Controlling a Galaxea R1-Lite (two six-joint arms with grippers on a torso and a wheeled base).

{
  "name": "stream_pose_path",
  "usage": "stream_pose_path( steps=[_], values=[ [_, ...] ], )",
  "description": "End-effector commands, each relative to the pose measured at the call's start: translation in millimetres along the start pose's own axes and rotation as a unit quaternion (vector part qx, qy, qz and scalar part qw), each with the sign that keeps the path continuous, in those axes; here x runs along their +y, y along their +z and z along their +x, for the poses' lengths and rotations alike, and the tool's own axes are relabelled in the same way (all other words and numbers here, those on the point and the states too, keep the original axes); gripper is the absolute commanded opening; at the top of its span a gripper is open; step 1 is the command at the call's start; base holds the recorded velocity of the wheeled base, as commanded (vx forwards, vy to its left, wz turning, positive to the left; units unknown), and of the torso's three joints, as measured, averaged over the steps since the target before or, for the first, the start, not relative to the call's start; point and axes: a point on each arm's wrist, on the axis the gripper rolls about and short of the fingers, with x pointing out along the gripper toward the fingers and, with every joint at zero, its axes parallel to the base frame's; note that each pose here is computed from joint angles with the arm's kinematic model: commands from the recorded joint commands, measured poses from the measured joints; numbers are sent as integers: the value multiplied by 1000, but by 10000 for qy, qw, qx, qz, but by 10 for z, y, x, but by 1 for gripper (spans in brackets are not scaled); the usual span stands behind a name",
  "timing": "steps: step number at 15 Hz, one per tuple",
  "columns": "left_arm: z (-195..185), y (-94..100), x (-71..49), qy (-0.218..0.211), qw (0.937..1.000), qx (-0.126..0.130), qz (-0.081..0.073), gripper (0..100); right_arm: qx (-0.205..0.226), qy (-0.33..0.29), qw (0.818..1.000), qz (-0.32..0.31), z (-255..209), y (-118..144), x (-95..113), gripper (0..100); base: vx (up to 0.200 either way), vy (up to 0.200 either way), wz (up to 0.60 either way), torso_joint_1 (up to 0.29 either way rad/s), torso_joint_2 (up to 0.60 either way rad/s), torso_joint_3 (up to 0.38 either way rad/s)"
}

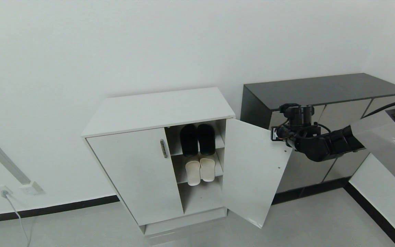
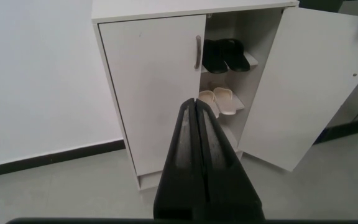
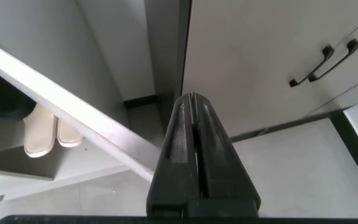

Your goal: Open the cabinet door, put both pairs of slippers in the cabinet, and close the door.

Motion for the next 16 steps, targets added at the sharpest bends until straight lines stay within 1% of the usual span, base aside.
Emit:
stream_pose_path(
  steps=[1,3,5,7,9,10,12,16],
  values=[
    [0,-1,0,1,10000,0,0,0,-4,62,10000,-16,-95,40,34,0,0,0,0,0,0,0],
    [0,-1,0,1,10000,0,0,0,38,198,9998,-70,-244,51,125,0,0,0,0,0,0,0],
    [0,-1,0,9,10000,0,0,0,93,539,9983,-197,-599,72,328,0,0,0,0,0,0,0],
    [0,-1,0,9,10000,0,0,0,203,879,9953,-339,-913,12,513,0,0,0,0,0,0,0],
    [0,-1,0,9,10000,0,0,0,254,1156,9919,-452,-1176,-26,643,0,0,0,0,0,0,0],
    [0,-1,0,9,10000,0,0,0,204,1257,9908,-457,-1278,-8,674,0,0,0,0,0,0,0],
    [0,-1,1,16,10000,0,0,0,172,1342,9898,-447,-1394,6,671,0,0,0,0,0,0,0],
    [-1,3,0,9,10000,-7,-8,0,79,1655,9850,-478,-1516,-105,682,0,0,0,0,0,0,0]
  ],
)
